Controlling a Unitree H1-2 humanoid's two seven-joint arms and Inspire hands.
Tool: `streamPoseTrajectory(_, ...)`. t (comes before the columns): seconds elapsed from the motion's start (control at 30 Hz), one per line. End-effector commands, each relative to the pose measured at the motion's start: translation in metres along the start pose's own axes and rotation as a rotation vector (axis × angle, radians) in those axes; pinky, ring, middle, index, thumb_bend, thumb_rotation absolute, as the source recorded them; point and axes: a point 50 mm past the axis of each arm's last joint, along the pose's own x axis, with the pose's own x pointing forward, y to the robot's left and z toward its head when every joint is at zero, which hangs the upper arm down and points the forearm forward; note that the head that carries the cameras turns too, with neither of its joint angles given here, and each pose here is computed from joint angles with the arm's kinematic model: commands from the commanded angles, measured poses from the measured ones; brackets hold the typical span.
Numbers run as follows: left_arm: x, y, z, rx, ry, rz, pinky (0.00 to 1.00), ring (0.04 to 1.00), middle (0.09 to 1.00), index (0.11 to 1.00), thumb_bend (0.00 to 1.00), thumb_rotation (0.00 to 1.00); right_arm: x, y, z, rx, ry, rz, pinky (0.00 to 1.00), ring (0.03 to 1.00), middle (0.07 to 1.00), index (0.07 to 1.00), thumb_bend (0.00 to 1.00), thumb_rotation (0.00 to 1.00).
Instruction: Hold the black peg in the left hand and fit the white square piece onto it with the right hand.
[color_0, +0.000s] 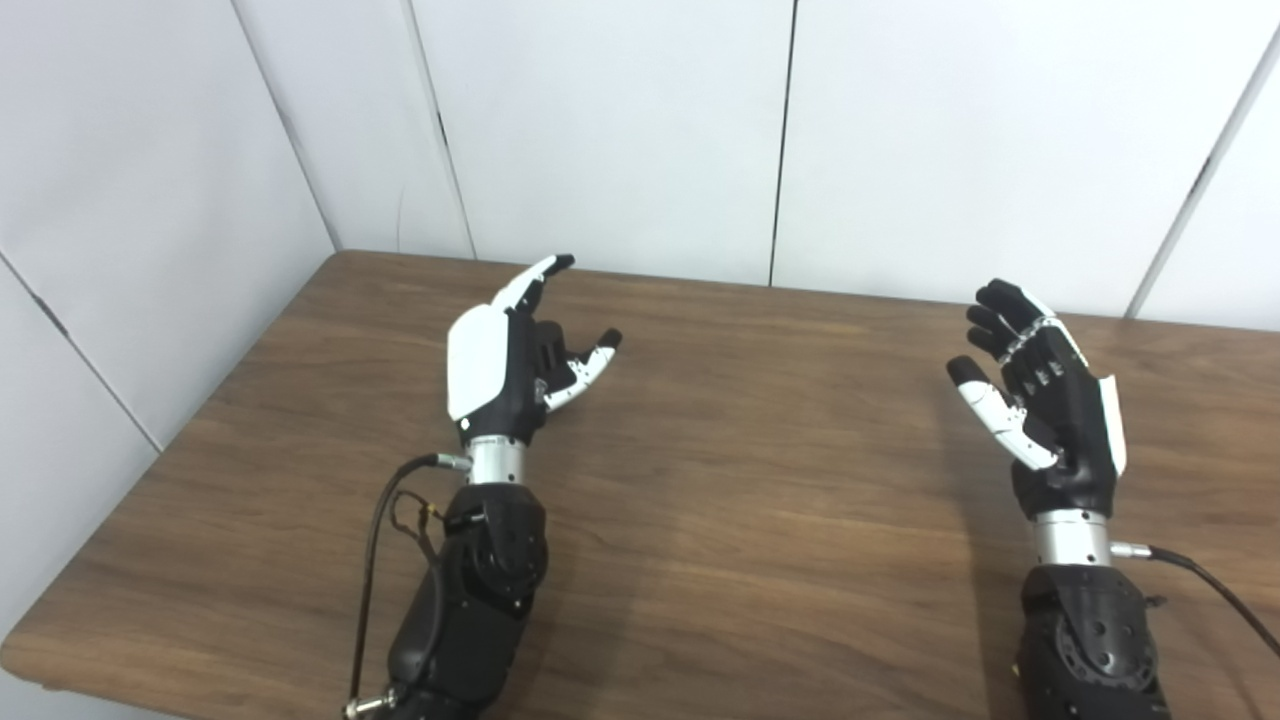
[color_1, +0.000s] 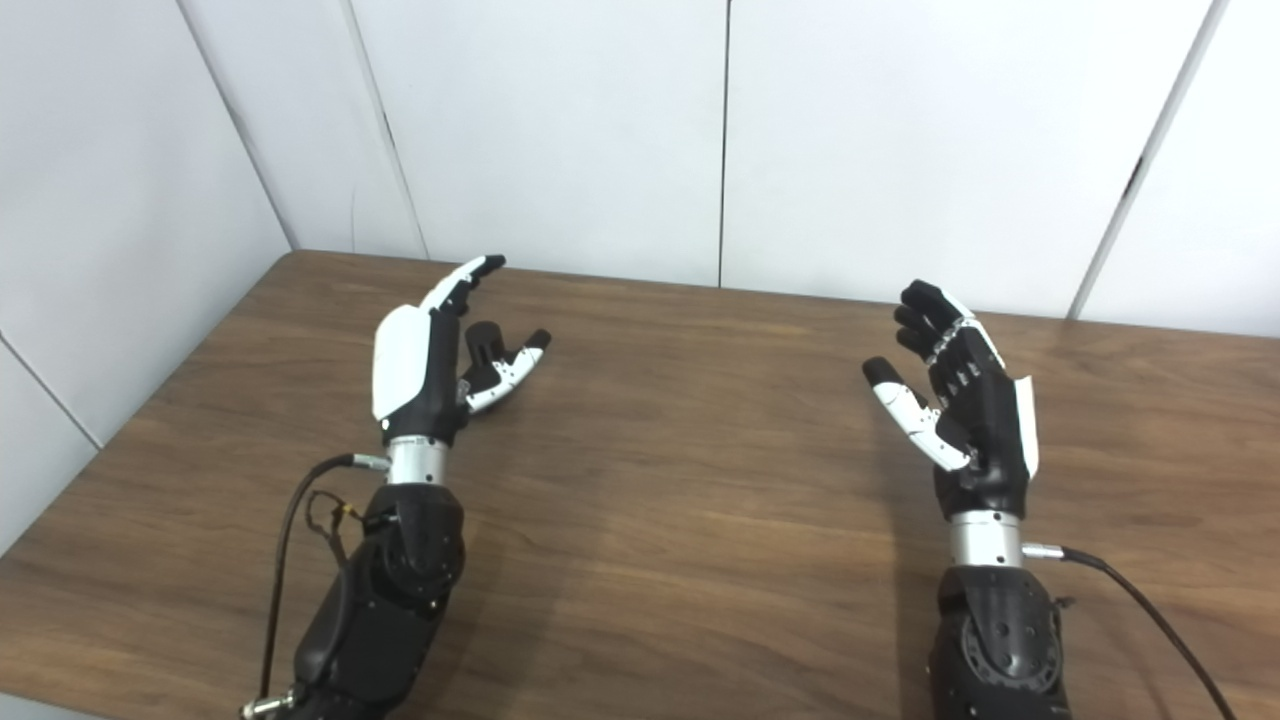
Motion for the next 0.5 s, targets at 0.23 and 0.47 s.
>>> streamPoseTrajectory(0.23,0.033,0.029,0.003,0.082,-0.024,0.117,0.74,0.859,0.869,0.827,0.57,0.35,-0.043,-0.034,-0.032,-0.067,0.135,-0.024,0.80,0.814,0.818,0.789,0.66,0.31)
streamPoseTrajectory(0.47,0.038,0.035,-0.007,0.135,0.022,0.132,0.70,0.858,0.877,0.838,0.62,0.35,-0.043,-0.034,-0.032,-0.067,0.132,-0.021,0.80,0.815,0.819,0.789,0.66,0.31)
